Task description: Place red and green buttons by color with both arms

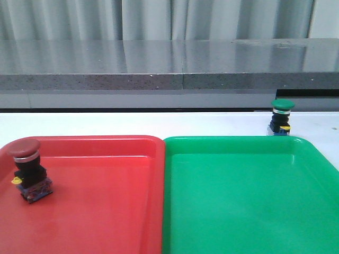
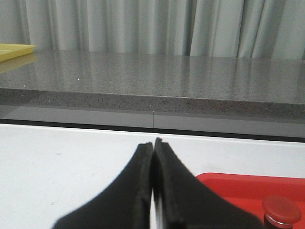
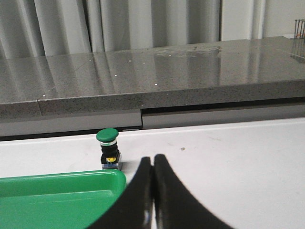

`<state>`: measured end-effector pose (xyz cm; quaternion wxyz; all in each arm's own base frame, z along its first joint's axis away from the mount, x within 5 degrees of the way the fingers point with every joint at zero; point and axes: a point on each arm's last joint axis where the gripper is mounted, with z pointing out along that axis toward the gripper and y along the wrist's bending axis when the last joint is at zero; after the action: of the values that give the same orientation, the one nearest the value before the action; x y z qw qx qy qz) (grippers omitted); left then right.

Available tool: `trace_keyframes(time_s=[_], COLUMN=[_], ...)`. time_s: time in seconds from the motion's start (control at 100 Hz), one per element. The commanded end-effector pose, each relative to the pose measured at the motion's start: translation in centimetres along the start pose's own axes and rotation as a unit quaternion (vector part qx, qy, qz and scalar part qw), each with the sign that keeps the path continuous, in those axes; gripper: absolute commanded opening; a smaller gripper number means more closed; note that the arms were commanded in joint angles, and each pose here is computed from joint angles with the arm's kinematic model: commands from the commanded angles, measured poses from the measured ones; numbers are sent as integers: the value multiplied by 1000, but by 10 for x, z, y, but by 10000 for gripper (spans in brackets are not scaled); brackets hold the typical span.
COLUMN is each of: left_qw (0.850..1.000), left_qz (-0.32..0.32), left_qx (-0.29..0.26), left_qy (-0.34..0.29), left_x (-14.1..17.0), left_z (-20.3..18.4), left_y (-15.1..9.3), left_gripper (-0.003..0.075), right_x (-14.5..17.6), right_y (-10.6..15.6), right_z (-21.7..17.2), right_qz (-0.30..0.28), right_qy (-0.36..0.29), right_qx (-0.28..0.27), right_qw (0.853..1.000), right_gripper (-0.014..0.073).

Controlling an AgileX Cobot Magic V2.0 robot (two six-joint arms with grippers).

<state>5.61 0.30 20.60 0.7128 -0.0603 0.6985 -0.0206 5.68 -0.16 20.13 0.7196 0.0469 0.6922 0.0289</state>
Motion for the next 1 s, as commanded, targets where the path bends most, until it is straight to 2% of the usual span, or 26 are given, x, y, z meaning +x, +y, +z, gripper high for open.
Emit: trace_keyframes(time_s=[0.0, 0.73, 0.99], left_qw=[999, 999, 999], left_qz=[-4, -4, -4], left_qx=[3, 3, 3], left_qy=[-46, -46, -46], left_x=[-4, -4, -4], left_z=[-2, -2, -2], left_y=[0, 0, 0], left_gripper=[-20, -20, -20], right_x=[-15, -15, -47], right_y=[1, 1, 5], right_z=[-3, -3, 6], right_qz=[-2, -7, -7], right_qy=[-58, -58, -37], right_qx=[-3, -3, 0], right_qw=[998, 998, 999], right_gripper=[-63, -63, -63])
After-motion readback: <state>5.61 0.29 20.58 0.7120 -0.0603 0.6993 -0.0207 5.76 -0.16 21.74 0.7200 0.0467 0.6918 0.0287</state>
